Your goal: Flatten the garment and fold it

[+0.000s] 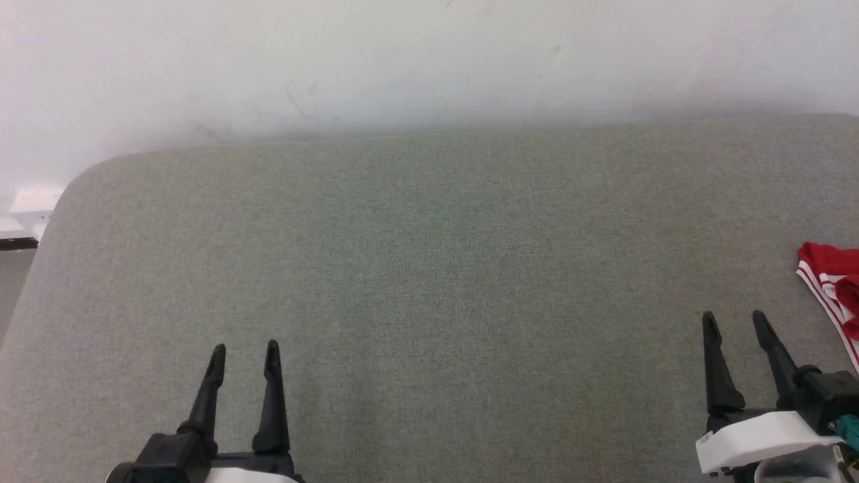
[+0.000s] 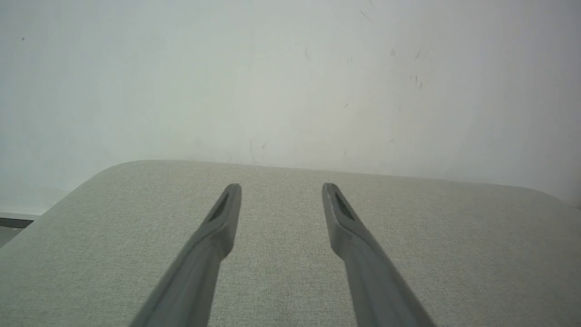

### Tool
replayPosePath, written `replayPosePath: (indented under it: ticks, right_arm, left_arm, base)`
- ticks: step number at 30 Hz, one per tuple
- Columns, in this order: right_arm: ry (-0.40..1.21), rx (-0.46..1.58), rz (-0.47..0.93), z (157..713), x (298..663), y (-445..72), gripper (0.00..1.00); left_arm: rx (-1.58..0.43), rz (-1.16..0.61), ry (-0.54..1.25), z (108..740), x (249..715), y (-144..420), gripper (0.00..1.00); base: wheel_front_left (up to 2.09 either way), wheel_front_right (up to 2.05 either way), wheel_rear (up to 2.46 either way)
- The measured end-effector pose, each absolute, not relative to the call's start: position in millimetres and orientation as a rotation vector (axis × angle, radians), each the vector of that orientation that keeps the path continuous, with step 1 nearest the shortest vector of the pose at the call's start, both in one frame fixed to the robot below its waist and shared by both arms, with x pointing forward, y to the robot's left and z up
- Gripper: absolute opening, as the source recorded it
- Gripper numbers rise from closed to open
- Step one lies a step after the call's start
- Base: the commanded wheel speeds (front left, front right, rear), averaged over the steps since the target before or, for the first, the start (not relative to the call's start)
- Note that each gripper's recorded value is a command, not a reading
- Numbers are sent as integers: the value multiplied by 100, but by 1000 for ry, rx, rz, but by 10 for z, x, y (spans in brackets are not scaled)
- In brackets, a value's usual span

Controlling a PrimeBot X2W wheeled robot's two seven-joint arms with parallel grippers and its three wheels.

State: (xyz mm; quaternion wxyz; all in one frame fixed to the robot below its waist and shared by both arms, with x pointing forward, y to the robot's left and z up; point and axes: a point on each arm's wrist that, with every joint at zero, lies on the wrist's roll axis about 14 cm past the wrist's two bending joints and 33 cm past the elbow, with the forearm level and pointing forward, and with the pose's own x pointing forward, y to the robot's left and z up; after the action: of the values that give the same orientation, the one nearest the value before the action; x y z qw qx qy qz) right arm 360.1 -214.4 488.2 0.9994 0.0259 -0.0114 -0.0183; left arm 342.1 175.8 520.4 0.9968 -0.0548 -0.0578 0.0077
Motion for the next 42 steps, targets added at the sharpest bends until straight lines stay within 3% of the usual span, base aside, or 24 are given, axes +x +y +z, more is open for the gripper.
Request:
replayPosePath:
  ticks: [42]
  right_arm:
    - [0,31,12,4938,3625,-1998,0]
  left_arm:
    - [-76,13,-65,5158,3464,1762,0]
  base:
    - [0,0,0]
